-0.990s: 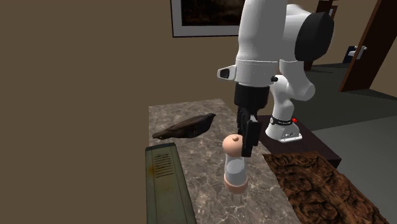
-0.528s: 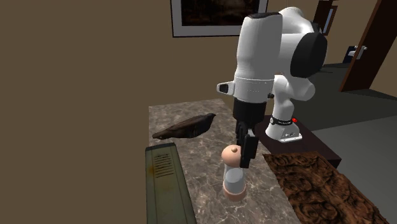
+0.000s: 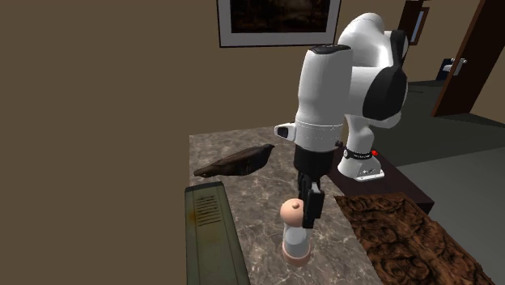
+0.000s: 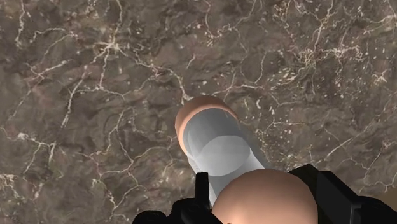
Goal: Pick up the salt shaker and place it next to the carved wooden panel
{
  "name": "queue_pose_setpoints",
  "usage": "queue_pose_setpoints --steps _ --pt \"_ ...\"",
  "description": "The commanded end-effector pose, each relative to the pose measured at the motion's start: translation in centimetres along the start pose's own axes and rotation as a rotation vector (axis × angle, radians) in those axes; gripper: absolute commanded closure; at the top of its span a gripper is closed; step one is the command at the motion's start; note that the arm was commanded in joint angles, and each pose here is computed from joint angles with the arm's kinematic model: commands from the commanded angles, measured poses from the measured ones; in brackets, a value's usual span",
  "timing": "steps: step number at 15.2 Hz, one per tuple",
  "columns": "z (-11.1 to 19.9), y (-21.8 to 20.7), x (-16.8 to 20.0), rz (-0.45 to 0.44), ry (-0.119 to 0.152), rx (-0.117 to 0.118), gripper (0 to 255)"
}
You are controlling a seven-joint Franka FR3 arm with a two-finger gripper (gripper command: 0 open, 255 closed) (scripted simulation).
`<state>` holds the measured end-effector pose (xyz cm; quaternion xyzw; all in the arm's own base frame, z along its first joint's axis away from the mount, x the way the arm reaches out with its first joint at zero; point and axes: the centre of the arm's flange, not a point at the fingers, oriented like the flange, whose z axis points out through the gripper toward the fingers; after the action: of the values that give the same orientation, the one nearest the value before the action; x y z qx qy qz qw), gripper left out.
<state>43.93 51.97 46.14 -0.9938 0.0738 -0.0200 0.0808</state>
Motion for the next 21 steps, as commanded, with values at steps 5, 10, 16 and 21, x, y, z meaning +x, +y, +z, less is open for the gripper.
queue_pose_setpoints --steps 5,10,16,21 --pt "3.0 0.5 -0.1 0.0 0.0 0.001 255" --pt "5.5 0.9 -0.2 0.0 0.0 0.001 255" --pt "5.5 0.9 -0.2 0.0 0.0 0.001 255" --pt "5.5 0.9 -0.2 0.0 0.0 0.001 0"
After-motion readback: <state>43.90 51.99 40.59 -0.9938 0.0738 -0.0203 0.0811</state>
